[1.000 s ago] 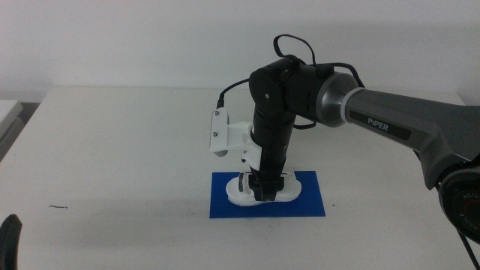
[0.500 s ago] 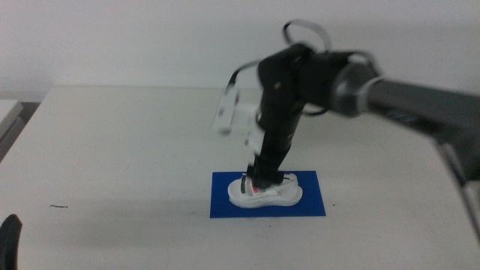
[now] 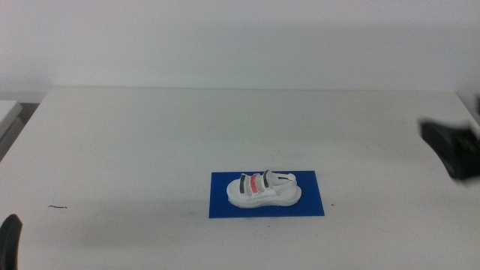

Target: Use one arm to grab the shoe from the table and place it on the mat.

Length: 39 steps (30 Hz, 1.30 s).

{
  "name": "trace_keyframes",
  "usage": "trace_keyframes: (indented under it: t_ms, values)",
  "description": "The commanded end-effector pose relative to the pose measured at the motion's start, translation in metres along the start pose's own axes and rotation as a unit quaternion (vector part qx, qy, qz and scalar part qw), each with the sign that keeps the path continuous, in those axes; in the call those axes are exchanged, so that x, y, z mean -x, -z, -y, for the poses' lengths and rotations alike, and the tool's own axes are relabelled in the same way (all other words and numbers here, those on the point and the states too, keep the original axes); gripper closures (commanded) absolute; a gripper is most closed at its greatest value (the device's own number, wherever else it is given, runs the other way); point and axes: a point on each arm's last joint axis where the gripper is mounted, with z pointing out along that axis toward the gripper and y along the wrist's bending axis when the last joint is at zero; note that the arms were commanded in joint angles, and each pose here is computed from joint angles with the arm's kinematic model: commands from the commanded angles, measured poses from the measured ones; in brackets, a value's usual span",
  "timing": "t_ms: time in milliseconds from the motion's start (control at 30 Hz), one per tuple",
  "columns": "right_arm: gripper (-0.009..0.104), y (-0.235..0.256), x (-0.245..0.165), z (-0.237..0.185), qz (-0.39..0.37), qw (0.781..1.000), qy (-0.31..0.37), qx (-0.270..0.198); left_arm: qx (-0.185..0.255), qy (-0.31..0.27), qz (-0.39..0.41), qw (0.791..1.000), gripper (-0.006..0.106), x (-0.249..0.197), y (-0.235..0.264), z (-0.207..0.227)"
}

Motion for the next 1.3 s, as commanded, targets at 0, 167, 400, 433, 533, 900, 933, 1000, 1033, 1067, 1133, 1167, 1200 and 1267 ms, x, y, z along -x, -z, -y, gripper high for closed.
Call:
trace_keyframes:
  t_ms: [0,167,400,433,533,900,933,1000,1033,1067,1133,1167,1200,1267]
  values:
    - [0.019,0.014,-0.032,0.002,0.01,0.999,-0.037,-0.018,-0.001,0.003,0.004,1.0,0.007,0.001,0.0,0.0]
    - [0.019,0.026,-0.084,-0.003,-0.004,0.996,-0.08,-0.027,-0.001,0.003,0.004,1.0,0.007,0.001,0.0,0.0]
    - [0.02,0.04,-0.107,-0.01,0.08,0.988,-0.131,-0.024,-0.001,0.003,0.004,1.0,0.007,0.001,0.0,0.0]
    - [0.02,0.042,-0.112,-0.011,0.084,0.988,-0.129,-0.025,-0.001,0.003,0.004,1.0,0.007,0.001,0.0,0.0]
    - [0.02,0.047,-0.127,-0.014,0.095,0.987,-0.125,-0.026,-0.001,0.003,0.004,1.0,0.007,0.001,0.0,0.0]
    - [0.02,0.065,-0.154,-0.02,0.167,0.978,-0.123,-0.031,-0.001,0.003,0.004,1.0,0.007,0.001,0.0,0.0]
    - [0.02,0.068,-0.154,-0.02,0.179,0.976,-0.122,-0.031,-0.001,0.003,0.004,1.0,0.007,0.001,0.0,0.0]
    - [0.02,0.071,-0.154,-0.02,0.192,0.973,-0.122,-0.032,-0.001,0.003,0.004,1.0,0.007,0.001,0.0,0.0]
    - [0.02,0.071,-0.154,-0.02,0.19,0.974,-0.122,-0.032,-0.001,0.003,0.004,1.0,0.007,0.001,0.0,0.0]
    - [0.02,0.071,-0.154,-0.02,0.19,0.974,-0.122,-0.032,-0.001,0.003,0.004,1.0,0.007,0.001,0.0,0.0]
    - [0.02,0.071,-0.154,-0.02,0.19,0.974,-0.122,-0.032,-0.001,0.003,0.004,1.0,0.007,0.001,0.0,0.0]
    - [0.02,0.071,-0.155,-0.02,0.186,0.974,-0.122,-0.032,-0.001,0.003,0.004,1.0,0.007,0.001,0.0,0.0]
    - [0.02,0.07,-0.156,-0.02,0.18,0.975,-0.122,-0.031,-0.001,0.003,0.004,1.0,0.007,0.001,0.0,0.0]
    - [0.02,0.07,-0.157,-0.021,0.173,0.977,-0.122,-0.031,-0.001,0.003,0.004,1.0,0.007,0.001,0.0,0.0]
